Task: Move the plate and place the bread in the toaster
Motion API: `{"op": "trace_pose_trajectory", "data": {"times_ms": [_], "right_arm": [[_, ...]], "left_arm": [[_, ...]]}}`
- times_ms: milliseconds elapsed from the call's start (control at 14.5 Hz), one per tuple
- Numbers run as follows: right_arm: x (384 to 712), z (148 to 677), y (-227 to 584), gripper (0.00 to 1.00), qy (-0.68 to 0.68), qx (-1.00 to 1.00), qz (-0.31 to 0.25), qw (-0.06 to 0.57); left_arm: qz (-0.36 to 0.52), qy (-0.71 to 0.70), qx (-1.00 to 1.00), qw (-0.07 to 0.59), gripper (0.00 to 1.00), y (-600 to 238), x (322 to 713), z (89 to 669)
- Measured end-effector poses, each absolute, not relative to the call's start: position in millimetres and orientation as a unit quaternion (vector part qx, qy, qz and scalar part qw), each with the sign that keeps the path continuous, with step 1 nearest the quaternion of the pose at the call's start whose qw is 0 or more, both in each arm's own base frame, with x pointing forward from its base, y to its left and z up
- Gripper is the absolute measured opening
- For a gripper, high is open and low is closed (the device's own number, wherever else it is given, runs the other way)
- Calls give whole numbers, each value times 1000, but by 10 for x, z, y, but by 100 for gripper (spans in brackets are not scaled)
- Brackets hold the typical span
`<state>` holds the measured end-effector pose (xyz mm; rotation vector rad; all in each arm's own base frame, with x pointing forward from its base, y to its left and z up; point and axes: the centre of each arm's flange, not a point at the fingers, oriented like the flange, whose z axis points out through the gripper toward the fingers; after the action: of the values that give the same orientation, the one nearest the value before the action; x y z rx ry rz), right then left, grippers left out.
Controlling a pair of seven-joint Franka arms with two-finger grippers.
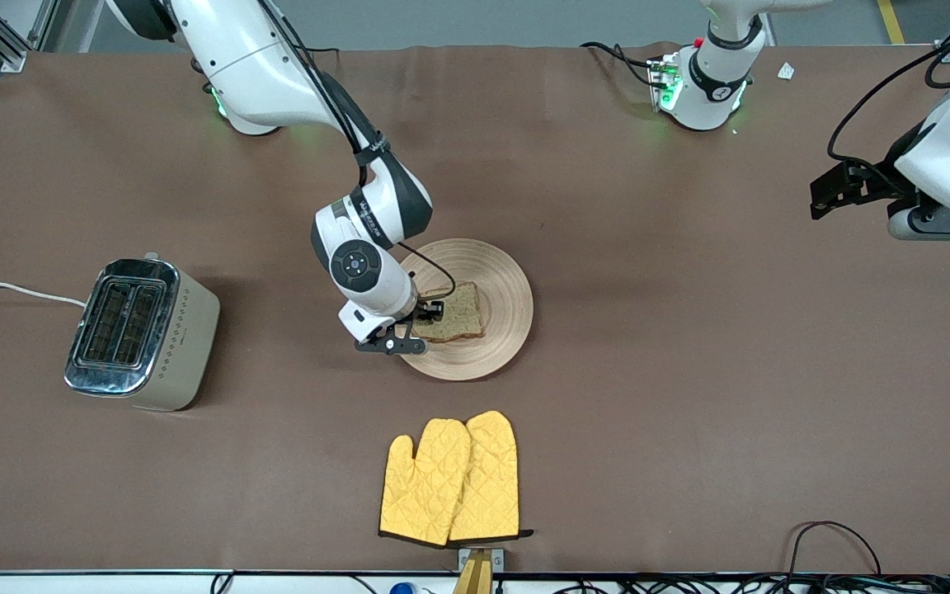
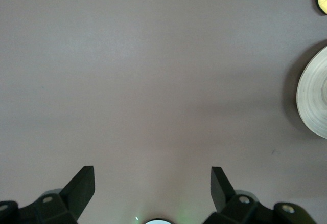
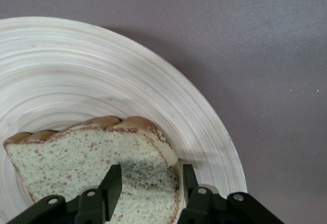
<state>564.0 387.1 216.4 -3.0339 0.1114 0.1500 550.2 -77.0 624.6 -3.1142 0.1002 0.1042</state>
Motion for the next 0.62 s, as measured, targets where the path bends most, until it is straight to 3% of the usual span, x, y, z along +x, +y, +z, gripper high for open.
{"op": "trace_pose_trajectory", "data": {"times_ms": [138, 344, 413, 551, 619], "right_arm": [[5641, 2160, 3870, 45, 37, -997, 49, 51], [5641, 2160, 3870, 20, 37, -997, 49, 51], [5640, 2160, 3870, 20, 37, -997, 49, 51], [5640, 2159, 3870, 4, 37, -997, 49, 51], [5640, 2159, 3869, 2, 37, -997, 50, 51]], "left_arm": [[32, 27, -999, 13, 100, -794, 5469, 6265], [26, 12, -999, 15, 100, -875, 5366, 6333], [25, 7, -1000, 16, 100, -909, 5328, 6353], [22, 5, -1000, 17, 100, -934, 5267, 6363], [20, 4, -1000, 18, 100, -934, 5242, 6350]]}}
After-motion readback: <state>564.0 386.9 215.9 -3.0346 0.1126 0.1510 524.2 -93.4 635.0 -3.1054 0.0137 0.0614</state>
